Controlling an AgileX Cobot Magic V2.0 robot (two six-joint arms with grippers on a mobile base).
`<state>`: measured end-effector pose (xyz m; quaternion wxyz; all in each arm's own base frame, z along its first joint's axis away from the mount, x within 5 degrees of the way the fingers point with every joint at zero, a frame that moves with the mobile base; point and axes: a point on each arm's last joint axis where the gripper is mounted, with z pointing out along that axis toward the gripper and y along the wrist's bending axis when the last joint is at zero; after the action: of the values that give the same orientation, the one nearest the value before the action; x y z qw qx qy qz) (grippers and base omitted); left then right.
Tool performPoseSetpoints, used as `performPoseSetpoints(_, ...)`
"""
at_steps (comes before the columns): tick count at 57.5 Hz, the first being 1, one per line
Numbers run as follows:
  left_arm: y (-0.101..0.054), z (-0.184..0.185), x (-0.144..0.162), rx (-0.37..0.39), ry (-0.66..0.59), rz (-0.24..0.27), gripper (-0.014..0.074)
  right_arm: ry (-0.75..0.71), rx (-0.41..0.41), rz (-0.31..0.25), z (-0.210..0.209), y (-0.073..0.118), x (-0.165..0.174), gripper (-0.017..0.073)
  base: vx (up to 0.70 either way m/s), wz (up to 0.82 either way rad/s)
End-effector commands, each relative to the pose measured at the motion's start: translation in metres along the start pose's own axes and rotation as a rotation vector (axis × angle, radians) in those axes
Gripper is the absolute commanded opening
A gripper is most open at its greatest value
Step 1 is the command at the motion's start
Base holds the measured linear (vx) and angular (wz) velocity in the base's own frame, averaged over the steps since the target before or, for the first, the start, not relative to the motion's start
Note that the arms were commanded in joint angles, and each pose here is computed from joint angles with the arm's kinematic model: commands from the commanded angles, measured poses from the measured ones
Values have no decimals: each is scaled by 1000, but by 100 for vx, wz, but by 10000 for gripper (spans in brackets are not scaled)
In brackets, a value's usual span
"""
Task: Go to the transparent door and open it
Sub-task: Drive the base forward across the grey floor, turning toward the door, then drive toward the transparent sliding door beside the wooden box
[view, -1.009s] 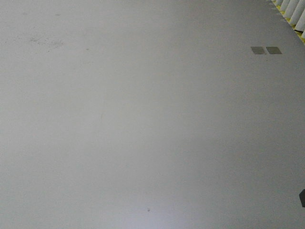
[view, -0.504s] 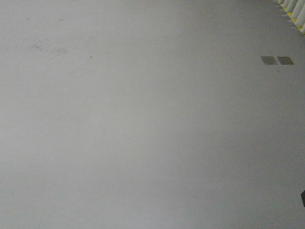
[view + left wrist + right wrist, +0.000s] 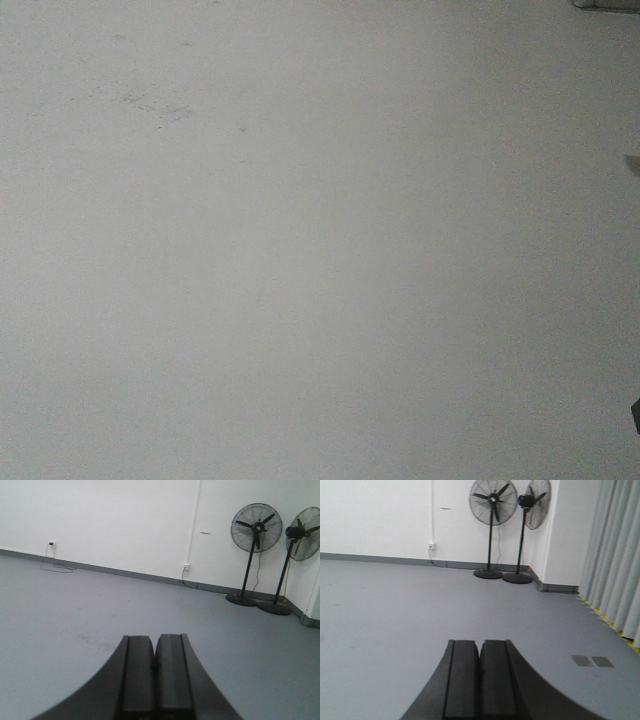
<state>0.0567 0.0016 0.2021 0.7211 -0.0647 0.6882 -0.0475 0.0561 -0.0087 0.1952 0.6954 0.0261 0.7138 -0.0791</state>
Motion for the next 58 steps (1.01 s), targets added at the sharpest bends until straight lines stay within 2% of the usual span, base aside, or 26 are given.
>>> performPoseSetpoints(1,0,0,2,11,-67,-12,-2,-79,4,-4,-1,0,-3,-8,26,30)
performPoseSetpoints(58,0,-1,2,11,-69,-12,-2,-79,4,-4,-1,0,-3,-8,33,40)
